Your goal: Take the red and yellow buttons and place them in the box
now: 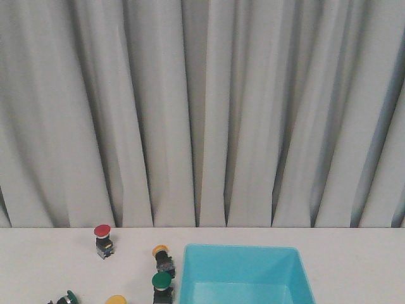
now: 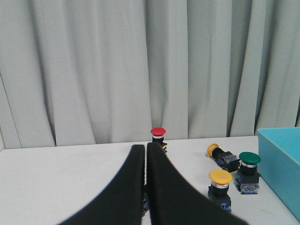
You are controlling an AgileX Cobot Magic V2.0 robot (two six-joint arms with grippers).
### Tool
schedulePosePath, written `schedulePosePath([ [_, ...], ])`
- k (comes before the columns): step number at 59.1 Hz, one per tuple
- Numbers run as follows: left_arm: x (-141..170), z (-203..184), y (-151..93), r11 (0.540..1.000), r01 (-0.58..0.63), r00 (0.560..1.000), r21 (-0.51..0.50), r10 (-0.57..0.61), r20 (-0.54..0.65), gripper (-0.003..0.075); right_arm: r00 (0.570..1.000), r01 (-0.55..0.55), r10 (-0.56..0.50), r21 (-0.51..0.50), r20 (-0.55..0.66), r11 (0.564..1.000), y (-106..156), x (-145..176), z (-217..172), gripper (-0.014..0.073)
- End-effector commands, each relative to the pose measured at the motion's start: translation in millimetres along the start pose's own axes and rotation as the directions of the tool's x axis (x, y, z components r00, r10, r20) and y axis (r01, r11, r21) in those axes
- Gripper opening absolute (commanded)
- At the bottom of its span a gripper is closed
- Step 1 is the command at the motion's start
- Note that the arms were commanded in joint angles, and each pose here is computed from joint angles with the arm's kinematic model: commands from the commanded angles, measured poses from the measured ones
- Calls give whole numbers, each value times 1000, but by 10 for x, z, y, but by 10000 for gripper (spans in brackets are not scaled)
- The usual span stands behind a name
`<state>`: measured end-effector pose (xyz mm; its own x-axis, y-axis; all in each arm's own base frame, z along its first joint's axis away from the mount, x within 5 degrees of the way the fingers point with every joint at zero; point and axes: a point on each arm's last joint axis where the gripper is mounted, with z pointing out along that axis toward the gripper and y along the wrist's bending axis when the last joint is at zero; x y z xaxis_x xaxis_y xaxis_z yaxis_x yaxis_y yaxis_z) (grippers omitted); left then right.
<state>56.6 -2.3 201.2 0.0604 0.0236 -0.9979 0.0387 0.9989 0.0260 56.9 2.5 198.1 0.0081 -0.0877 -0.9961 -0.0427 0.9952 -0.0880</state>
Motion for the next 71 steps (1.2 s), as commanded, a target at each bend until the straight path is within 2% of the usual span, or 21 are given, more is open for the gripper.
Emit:
schedulePosePath([
  [1,-97,-14,10,1000,6,996,-8,-5,93,4,996,6,-6,9,85,1000,-4,-35,-11,-8],
  [38,-118,-16,14,1000,7,993,-12,-5,116,4,996,6,-6,9,85,1000,-4,-35,-11,-8],
  [58,-190,-28,27,1000,9,981,-26,-4,195,4,994,5,-7,12,109,1000,-6,-60,-14,-8],
  [61,-215,-33,31,999,10,975,-30,-3,223,4,979,-48,44,13,198,999,-17,-143,-27,-8],
  [65,-272,-47,40,999,12,961,-39,-1,276,4,918,-156,144,1,369,988,-52,-324,-78,-8],
  [71,-439,-89,49,999,-4,926,-54,24,377,4,796,-118,90,7,599,993,-81,-678,-212,-8],
])
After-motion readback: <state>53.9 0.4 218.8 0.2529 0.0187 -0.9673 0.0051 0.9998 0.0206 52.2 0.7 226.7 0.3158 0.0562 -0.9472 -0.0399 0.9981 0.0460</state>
